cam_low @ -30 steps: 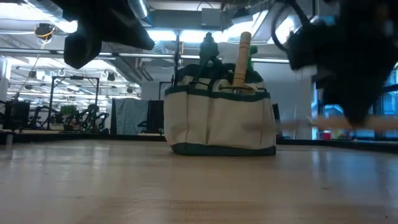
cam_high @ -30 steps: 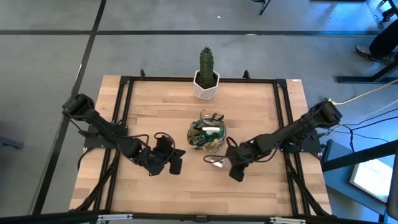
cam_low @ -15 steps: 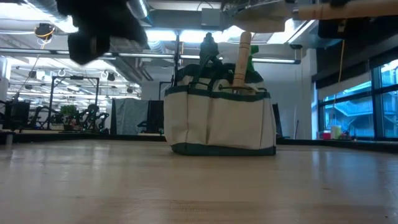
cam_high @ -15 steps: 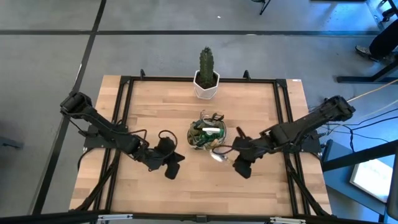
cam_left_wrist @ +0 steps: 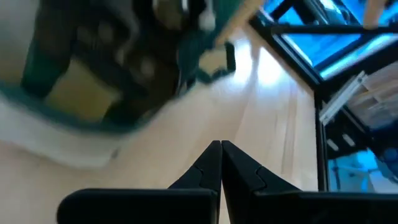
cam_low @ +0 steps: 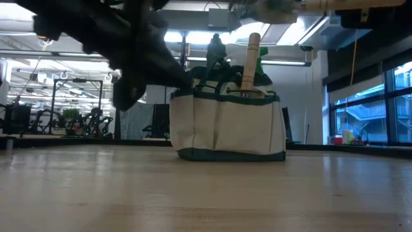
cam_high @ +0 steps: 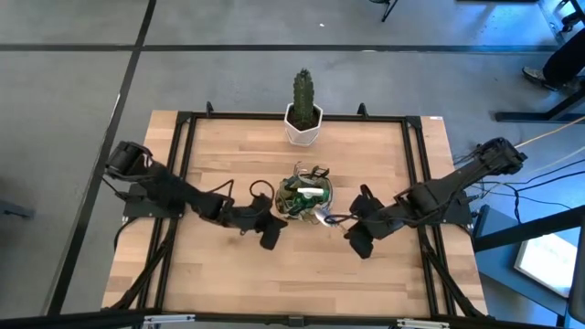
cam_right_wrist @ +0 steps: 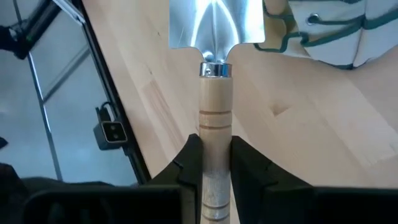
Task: Pick & Place Garden tools in Gardening bag
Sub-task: Put the trowel into the gardening bag
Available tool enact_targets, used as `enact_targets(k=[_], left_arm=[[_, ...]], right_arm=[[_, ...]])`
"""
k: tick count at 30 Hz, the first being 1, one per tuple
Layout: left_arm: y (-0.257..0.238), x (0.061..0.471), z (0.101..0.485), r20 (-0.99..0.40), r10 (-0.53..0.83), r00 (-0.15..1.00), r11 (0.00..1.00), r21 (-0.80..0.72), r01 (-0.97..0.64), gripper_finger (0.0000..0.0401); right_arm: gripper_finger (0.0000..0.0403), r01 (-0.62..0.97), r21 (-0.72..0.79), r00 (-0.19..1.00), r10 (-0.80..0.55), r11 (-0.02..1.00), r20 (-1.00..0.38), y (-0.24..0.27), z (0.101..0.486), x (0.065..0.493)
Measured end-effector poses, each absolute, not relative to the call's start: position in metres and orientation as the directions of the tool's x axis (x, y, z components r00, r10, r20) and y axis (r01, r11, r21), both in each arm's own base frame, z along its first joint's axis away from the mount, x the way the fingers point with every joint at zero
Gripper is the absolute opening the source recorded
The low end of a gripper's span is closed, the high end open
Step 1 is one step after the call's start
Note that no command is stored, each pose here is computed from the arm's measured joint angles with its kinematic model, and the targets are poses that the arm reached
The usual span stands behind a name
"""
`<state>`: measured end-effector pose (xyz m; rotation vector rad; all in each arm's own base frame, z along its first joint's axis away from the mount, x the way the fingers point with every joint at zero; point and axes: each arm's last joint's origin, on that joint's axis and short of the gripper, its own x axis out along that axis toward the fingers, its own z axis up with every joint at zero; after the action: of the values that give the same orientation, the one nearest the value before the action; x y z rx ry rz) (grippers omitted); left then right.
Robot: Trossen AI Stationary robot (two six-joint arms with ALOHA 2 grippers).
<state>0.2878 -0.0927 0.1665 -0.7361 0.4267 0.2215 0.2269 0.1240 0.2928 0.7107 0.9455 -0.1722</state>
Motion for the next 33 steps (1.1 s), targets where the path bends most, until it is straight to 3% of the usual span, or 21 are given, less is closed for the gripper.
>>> enact_targets(k=[6,22,28,33], left_arm=[[-0.075,0.293,0.160,-0.493,0.184,0.851,0.711,-0.531,-0.461,0.0002],[-0.033,0.290,0.147,-0.624,0.313,0.716,0.686,-0.373,-0.625,0.0001],[-0.010,0.290,0.158,-0.639,0.182,0.748,0.726,-0.426,-0.540,0.0001],[-0.017,0.280,0.199,-0.523,0.027,0.852,0.766,-0.536,-0.354,0.0002]], right_arm=[[0.0052,0.442,0.497,0.628,0.138,0.747,-0.766,0.127,0.296,0.225],[0.0052,0.424,0.537,0.662,0.155,0.730,-0.733,0.131,0.300,0.226],[0.0052,0.410,0.547,0.670,0.165,0.730,-0.724,0.132,0.300,0.227],[0.0052,0.313,0.597,0.729,0.216,0.739,-0.650,0.136,0.308,0.234]])
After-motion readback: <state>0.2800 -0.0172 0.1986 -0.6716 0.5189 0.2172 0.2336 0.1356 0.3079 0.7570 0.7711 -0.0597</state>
